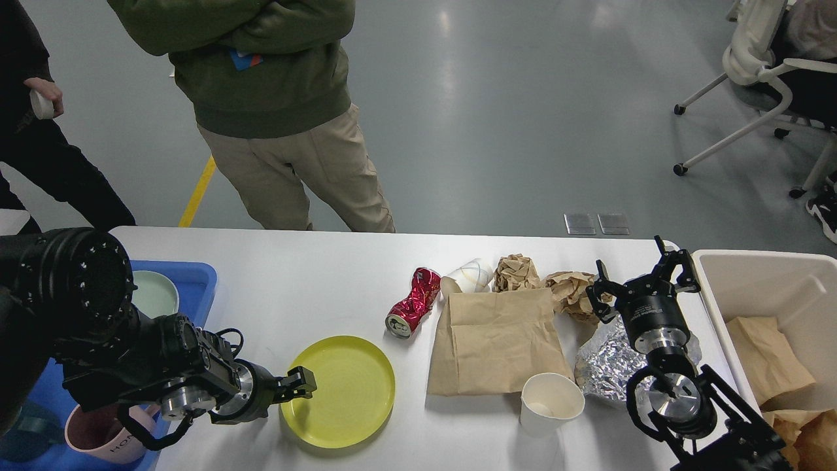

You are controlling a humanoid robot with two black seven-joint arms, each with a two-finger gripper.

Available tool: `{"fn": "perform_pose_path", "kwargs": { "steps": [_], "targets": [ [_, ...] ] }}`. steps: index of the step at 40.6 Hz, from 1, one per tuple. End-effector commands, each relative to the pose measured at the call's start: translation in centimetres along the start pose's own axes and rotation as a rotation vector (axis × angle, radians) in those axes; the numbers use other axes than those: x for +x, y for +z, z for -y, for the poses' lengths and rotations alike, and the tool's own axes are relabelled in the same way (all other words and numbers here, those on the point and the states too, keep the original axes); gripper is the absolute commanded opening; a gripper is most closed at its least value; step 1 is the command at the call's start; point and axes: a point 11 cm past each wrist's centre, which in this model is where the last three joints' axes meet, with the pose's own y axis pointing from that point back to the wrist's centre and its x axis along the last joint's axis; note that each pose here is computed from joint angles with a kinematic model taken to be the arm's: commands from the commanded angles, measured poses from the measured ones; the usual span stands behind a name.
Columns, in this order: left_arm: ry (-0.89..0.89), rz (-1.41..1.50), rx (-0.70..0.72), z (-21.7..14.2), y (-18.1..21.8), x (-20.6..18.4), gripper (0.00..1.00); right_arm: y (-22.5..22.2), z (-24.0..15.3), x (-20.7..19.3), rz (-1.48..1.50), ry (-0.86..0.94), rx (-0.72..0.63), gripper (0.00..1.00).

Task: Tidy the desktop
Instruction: 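Grasp the yellow plate rim with the left gripper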

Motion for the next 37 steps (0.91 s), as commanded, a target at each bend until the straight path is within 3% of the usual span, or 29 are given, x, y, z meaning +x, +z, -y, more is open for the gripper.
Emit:
{"fn": "perform_pose_path", "kwargs": {
  "steps": [1, 12, 30, 35, 37],
  "targets": [
    [0.0, 0.002, 0.0, 0.04, -0.13, 0.01, 0.52, 0.01, 0.0, 0.0, 0.0, 0.0, 0.0, 1.0],
    [-0.009, 0.007, 0.002, 0.08, -0.54, 0.13, 0.28, 0.01, 0.0, 0.0, 0.0, 0.0, 0.0, 1.0],
    [-0.019, 0.012, 0.001, 0.14, -0.37, -0.08, 0.11, 0.01, 0.0, 0.0, 0.0, 0.0, 0.0, 1.0],
    [-0.045, 0.009, 0.007, 0.09, -0.47, -0.27, 0.0, 0.01, 0.0, 0.0, 0.0, 0.0, 0.0, 1.0],
    [-0.053, 0.007, 0.012, 0.06, -0.45, -0.33, 0.0, 0.01, 0.0, 0.0, 0.0, 0.0, 0.0, 1.0]
  ]
}}
